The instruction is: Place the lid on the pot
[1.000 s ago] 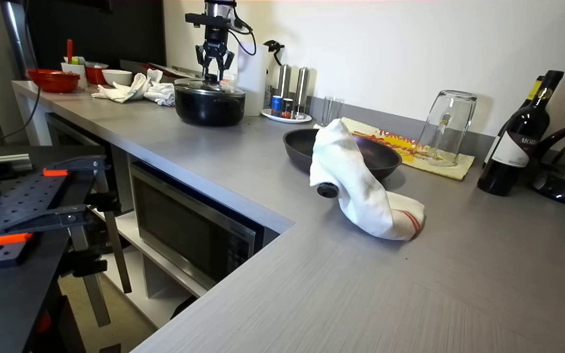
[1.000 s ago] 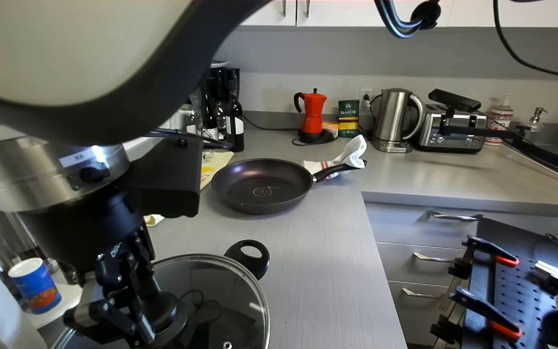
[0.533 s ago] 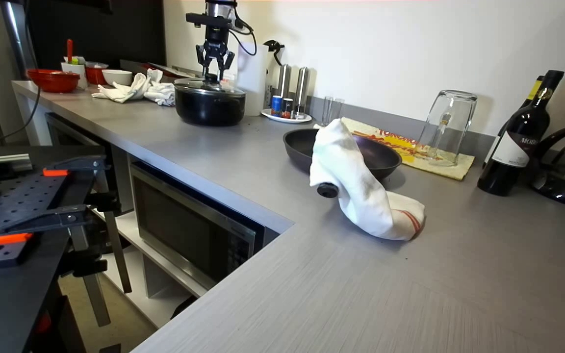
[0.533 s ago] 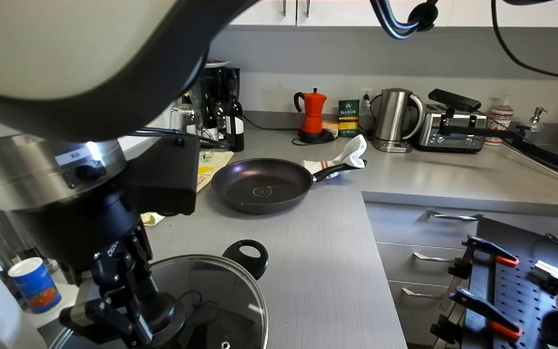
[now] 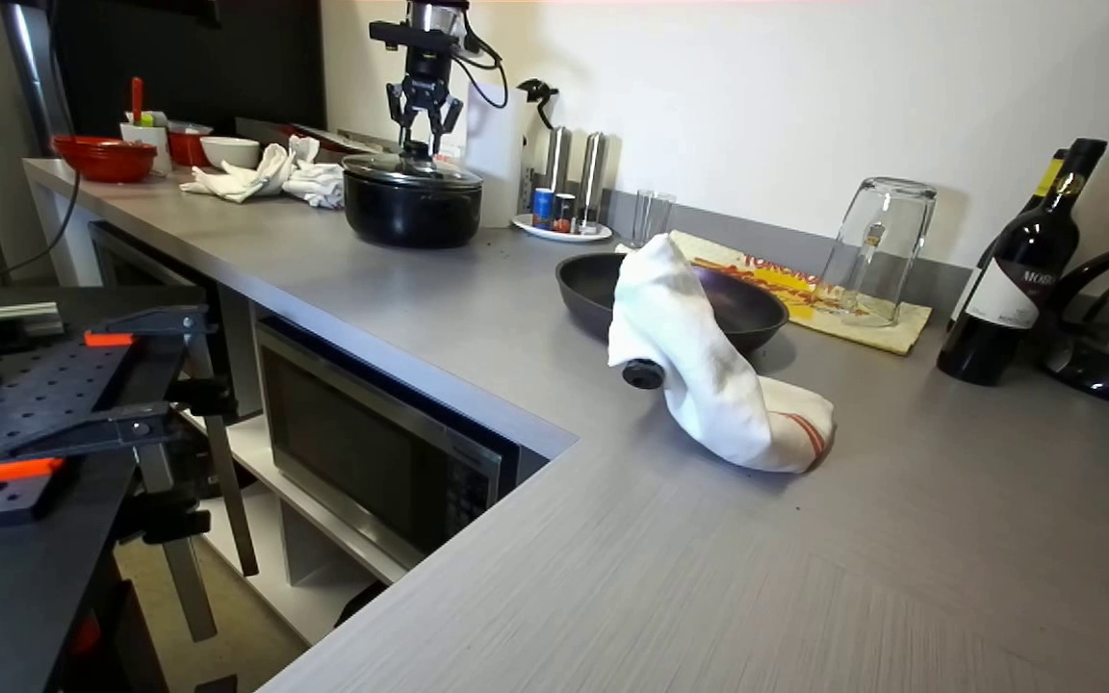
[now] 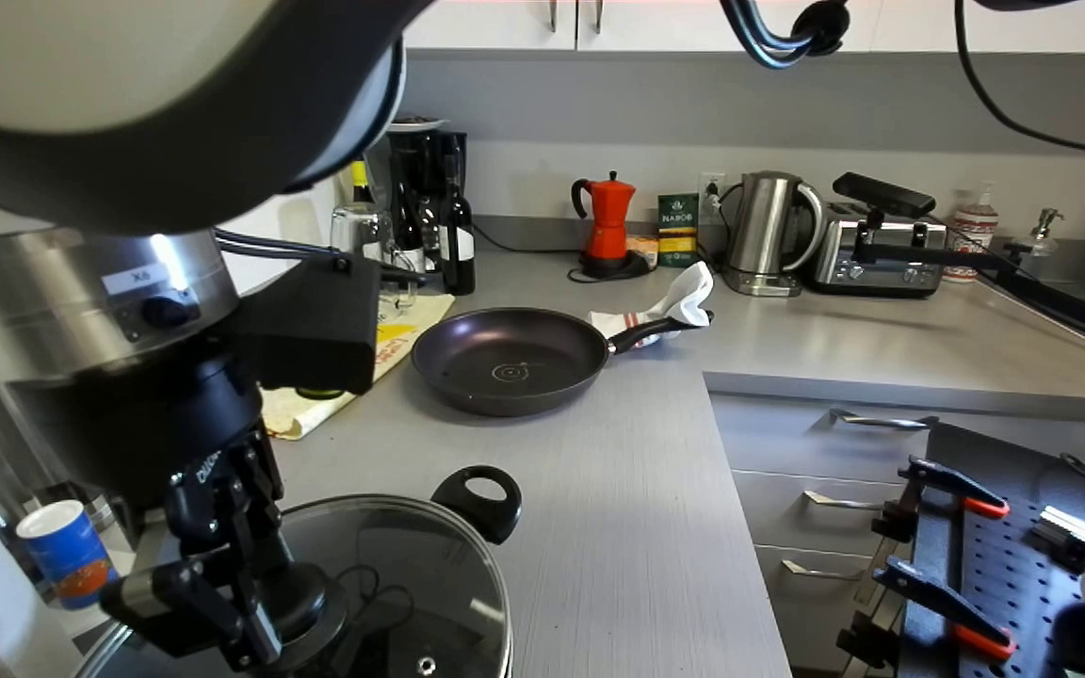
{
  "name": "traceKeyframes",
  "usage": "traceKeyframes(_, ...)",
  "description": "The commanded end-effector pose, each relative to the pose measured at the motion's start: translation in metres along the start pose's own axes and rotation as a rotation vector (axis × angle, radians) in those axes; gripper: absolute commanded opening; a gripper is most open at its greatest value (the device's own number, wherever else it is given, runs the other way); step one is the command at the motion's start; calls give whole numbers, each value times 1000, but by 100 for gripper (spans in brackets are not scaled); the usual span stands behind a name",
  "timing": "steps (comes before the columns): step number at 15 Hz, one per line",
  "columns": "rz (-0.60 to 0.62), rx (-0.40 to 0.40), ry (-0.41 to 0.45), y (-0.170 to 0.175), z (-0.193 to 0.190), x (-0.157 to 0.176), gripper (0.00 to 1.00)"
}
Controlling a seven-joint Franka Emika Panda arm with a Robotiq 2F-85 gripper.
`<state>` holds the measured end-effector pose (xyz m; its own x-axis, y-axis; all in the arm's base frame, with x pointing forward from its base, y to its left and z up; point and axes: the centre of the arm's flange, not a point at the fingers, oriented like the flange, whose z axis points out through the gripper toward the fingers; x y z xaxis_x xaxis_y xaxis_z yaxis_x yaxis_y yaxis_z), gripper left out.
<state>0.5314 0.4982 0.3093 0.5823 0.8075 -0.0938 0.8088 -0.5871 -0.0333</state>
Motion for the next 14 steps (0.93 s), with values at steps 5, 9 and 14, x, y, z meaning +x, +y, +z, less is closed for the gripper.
traceKeyframes(5,-17,73,12,15,-3,1,25)
traceKeyframes(9,-28,79,7,13,1,3,25)
traceKeyframes(14,-28,77,-5,12,5,2,70)
